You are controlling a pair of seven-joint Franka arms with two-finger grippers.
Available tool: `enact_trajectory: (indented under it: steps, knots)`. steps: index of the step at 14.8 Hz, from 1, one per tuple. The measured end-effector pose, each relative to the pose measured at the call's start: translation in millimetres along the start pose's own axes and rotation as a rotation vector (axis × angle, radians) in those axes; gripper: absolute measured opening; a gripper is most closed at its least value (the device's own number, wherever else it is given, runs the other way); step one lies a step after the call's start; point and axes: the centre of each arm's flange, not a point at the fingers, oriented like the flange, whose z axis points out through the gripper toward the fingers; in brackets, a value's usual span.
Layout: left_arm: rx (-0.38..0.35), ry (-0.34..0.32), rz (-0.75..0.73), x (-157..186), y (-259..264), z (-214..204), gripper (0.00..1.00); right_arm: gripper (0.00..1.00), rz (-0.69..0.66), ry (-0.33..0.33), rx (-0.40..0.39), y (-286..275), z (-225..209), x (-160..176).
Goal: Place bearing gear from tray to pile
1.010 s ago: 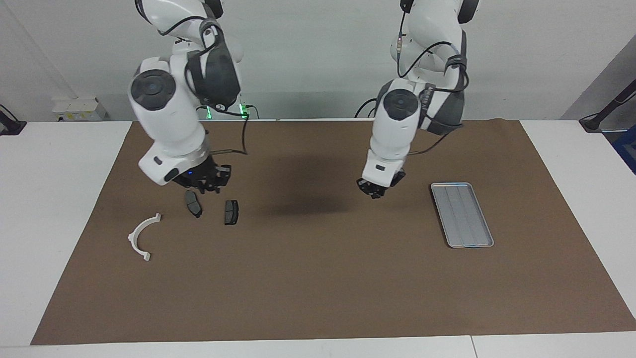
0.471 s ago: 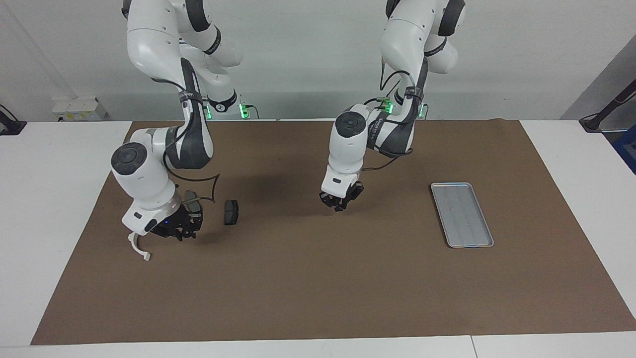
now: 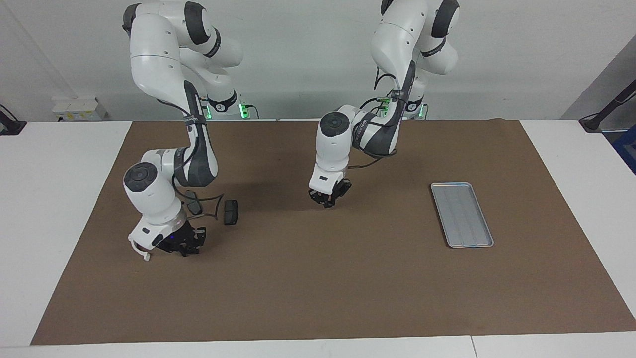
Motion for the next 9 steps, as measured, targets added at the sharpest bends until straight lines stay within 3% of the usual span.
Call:
enact_trajectory:
  steps: [3, 7, 9]
  knots:
    - [0.007, -0.005, -0.005, -13, -2, 12, 0.23, 0.36, 0.0, 0.0, 0.0, 0, 0, 0]
    - [-0.008, 0.004, -0.001, -19, -1, 12, 0.24, 0.77, -0.004, -0.038, 0.006, -3, -21, -1]
    - [-0.005, 0.003, -0.004, -19, -2, 12, 0.38, 0.96, -0.013, -0.061, 0.008, -9, -57, -2]
